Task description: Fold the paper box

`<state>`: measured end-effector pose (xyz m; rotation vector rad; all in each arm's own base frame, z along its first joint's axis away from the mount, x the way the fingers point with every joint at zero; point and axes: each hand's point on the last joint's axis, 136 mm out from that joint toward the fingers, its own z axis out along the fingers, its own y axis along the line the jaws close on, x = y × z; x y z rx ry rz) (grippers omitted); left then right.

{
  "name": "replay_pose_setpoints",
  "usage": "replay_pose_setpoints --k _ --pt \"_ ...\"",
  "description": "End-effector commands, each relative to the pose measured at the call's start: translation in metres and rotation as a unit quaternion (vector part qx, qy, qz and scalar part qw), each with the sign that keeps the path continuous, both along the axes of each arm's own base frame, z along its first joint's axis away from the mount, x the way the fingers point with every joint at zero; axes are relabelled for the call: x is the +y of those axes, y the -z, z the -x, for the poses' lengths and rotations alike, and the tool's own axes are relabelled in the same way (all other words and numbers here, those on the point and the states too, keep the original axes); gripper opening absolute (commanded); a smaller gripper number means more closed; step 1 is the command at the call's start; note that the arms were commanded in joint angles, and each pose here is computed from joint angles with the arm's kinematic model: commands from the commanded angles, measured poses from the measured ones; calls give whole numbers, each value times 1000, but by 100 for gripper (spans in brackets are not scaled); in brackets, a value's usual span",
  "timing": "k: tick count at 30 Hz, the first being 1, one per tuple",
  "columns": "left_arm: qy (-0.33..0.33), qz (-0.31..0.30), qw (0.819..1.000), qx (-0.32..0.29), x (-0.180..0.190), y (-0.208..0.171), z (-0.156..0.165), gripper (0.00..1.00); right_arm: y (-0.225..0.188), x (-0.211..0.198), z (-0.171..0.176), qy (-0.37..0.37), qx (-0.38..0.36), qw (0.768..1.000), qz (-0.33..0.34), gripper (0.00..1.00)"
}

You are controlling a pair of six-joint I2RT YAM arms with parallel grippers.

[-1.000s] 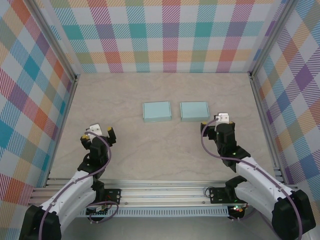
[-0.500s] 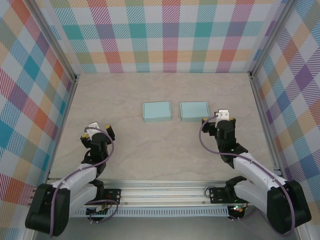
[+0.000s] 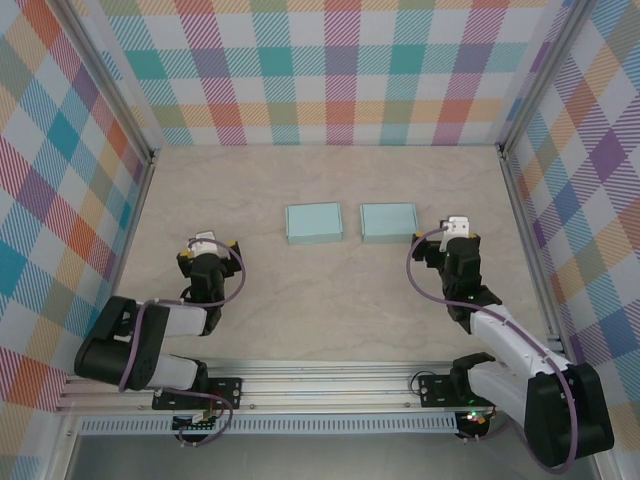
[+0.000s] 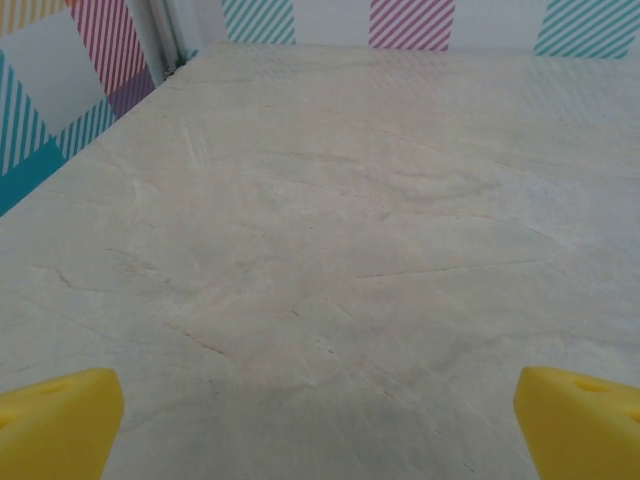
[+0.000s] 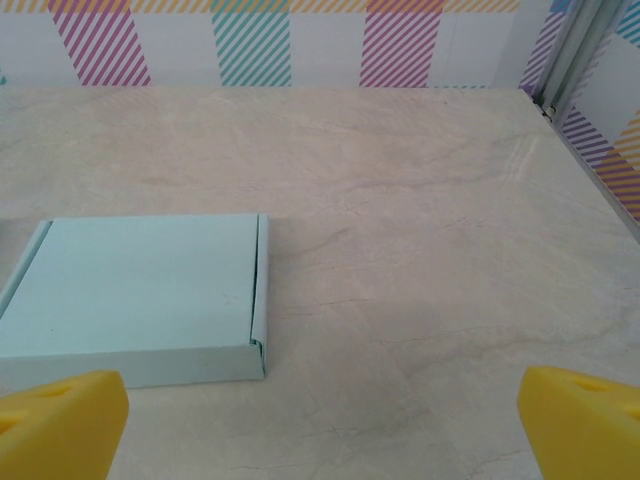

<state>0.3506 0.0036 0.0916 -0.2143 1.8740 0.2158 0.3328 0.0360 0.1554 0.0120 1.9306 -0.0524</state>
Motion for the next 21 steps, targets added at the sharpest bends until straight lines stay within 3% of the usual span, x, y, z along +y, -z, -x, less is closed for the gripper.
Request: replay_pose_setpoints --k 1,8,12,16,21 --pt "21 -8 999 -29 -7 -13 -20 100 -10 0 -2 -6 -22 1000 -11 100" --pt "69 -8 998 -7 -21 1 -33 100 -11 -3 -5 -6 -30 999 -16 100" --pt "125 21 991 31 -31 9 -41 100 -8 -3 -7 -11 -36 999 -15 100" --pt "134 66 987 51 -23 14 -48 100 -6 -6 -9 -14 -46 999 -13 100" --pt "134 69 987 51 -22 14 -48 100 -4 -10 -13 -16 -50 999 -1 100"
